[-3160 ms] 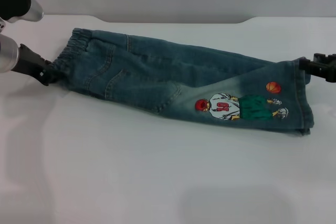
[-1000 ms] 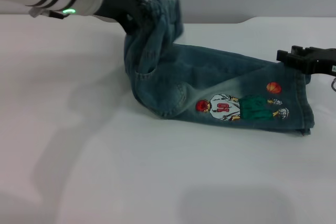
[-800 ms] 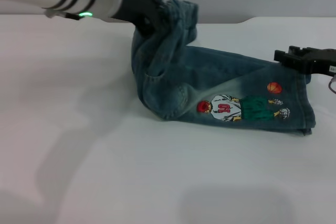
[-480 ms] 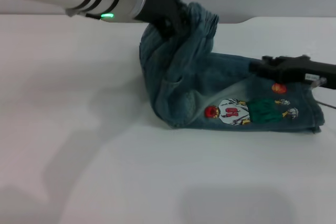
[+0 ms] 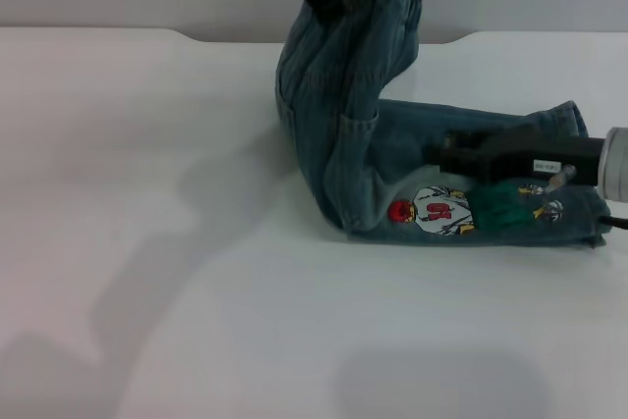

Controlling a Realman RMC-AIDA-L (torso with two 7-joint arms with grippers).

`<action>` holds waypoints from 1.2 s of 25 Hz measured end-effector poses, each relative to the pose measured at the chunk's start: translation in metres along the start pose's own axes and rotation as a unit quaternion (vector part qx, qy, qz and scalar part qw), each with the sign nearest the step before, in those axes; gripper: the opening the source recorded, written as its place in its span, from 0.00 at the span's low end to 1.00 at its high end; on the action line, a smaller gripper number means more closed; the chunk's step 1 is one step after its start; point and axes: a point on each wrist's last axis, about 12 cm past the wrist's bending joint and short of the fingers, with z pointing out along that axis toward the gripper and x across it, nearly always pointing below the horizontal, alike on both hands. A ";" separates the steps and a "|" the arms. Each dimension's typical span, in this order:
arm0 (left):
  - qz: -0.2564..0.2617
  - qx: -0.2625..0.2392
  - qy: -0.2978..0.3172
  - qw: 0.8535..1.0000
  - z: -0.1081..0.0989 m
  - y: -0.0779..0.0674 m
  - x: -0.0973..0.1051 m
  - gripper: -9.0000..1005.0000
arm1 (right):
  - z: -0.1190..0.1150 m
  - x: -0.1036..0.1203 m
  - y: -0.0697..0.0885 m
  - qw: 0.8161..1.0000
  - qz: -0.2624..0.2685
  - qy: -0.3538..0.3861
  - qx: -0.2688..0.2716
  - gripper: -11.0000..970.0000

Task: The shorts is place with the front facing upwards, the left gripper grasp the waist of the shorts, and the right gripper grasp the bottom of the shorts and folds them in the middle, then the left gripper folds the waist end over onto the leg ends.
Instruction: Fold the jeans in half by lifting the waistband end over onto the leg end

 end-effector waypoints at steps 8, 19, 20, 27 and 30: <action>0.016 -0.015 -0.021 1.000 -0.008 0.005 -0.016 0.10 | 0.005 -0.006 0.003 1.000 -0.009 0.001 -0.008 0.51; 0.034 -0.025 -0.035 0.999 -0.016 0.005 -0.027 0.10 | 0.023 -0.029 0.013 0.999 -0.036 -0.003 -0.032 0.51; 0.035 -0.027 -0.038 0.998 -0.017 0.005 -0.029 0.10 | 0.026 -0.031 0.015 0.999 -0.040 -0.001 -0.036 0.51; 0.040 -0.034 -0.045 0.998 -0.023 0.005 -0.032 0.10 | 0.039 -0.040 0.024 0.997 -0.048 0.005 -0.059 0.51; 0.043 -0.035 -0.048 0.997 -0.026 0.005 -0.033 0.10 | 0.042 -0.043 0.028 0.996 -0.053 0.007 -0.066 0.51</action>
